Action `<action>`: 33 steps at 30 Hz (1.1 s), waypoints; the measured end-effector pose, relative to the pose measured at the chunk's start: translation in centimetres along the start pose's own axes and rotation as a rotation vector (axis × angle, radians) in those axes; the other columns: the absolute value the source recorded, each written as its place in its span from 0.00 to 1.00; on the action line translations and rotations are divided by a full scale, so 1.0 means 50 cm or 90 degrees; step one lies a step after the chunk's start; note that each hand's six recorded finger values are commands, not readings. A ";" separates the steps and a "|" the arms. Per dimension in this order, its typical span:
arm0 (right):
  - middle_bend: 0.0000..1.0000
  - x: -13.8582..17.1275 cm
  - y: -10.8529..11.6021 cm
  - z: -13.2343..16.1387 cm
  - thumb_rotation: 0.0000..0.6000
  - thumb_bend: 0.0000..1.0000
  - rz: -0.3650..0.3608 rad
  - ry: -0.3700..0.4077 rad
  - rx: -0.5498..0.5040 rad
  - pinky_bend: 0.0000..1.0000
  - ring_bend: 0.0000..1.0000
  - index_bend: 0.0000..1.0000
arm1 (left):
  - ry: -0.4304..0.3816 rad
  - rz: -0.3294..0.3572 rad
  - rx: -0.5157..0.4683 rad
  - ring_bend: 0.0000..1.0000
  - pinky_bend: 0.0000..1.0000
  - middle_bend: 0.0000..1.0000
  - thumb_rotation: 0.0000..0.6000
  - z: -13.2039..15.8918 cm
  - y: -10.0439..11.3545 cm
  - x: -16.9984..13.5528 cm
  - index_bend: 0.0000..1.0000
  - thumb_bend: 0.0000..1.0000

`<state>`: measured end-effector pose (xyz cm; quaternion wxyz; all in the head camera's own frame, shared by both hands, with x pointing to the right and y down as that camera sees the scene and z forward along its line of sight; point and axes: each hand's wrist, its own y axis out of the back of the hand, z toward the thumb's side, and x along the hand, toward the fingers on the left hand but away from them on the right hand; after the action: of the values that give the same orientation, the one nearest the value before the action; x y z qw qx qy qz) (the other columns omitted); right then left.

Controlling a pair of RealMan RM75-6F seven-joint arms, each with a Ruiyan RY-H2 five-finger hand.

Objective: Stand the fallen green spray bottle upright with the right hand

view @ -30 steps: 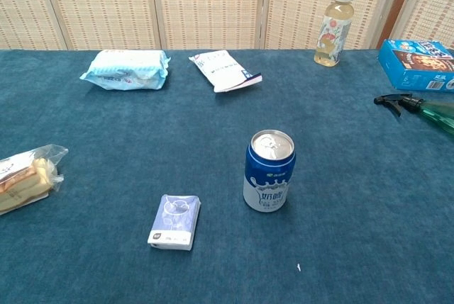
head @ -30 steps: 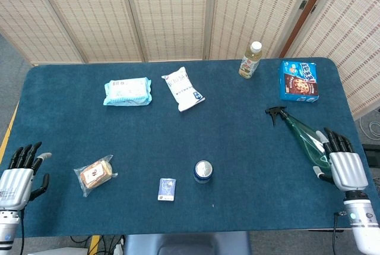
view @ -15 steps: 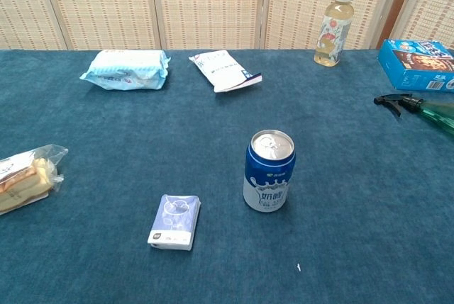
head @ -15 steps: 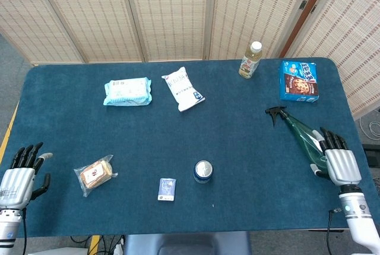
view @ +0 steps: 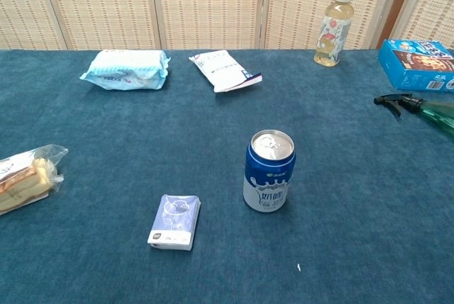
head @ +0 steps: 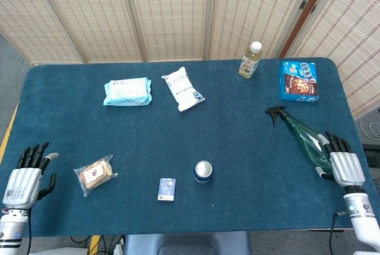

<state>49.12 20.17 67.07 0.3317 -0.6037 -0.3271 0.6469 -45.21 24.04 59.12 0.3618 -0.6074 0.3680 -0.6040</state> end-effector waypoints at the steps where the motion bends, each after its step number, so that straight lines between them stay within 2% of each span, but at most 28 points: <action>1: 0.01 -0.002 -0.004 -0.005 1.00 0.18 0.002 -0.002 0.000 0.10 0.00 0.02 | -0.001 0.000 0.001 0.00 0.00 0.07 1.00 0.001 -0.001 0.000 0.22 0.51; 12: 0.03 -0.042 -0.003 -0.082 1.00 0.18 -0.008 -0.050 0.010 0.10 0.00 0.02 | -0.005 -0.002 0.009 0.00 0.00 0.07 1.00 0.015 -0.015 -0.002 0.22 0.50; 19: 0.05 -0.083 0.029 -0.150 1.00 0.18 -0.031 -0.107 0.015 0.10 0.00 0.02 | 0.001 -0.007 0.015 0.00 0.00 0.07 1.00 0.019 -0.025 0.006 0.22 0.50; 28: 0.09 -0.130 0.080 -0.228 1.00 0.18 -0.040 -0.189 0.046 0.10 0.00 0.02 | 0.018 -0.018 0.009 0.00 0.00 0.07 1.00 0.007 -0.043 0.032 0.22 0.50; 33: 0.09 -0.153 0.101 -0.242 1.00 0.18 -0.050 -0.217 0.012 0.10 0.00 0.02 | 0.018 -0.019 0.006 0.00 0.00 0.07 1.00 0.008 -0.046 0.040 0.22 0.50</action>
<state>61.41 11.29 66.53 0.3019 -0.4687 -0.3961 0.7296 -44.81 23.33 62.07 0.3504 -0.6026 0.3610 -0.6195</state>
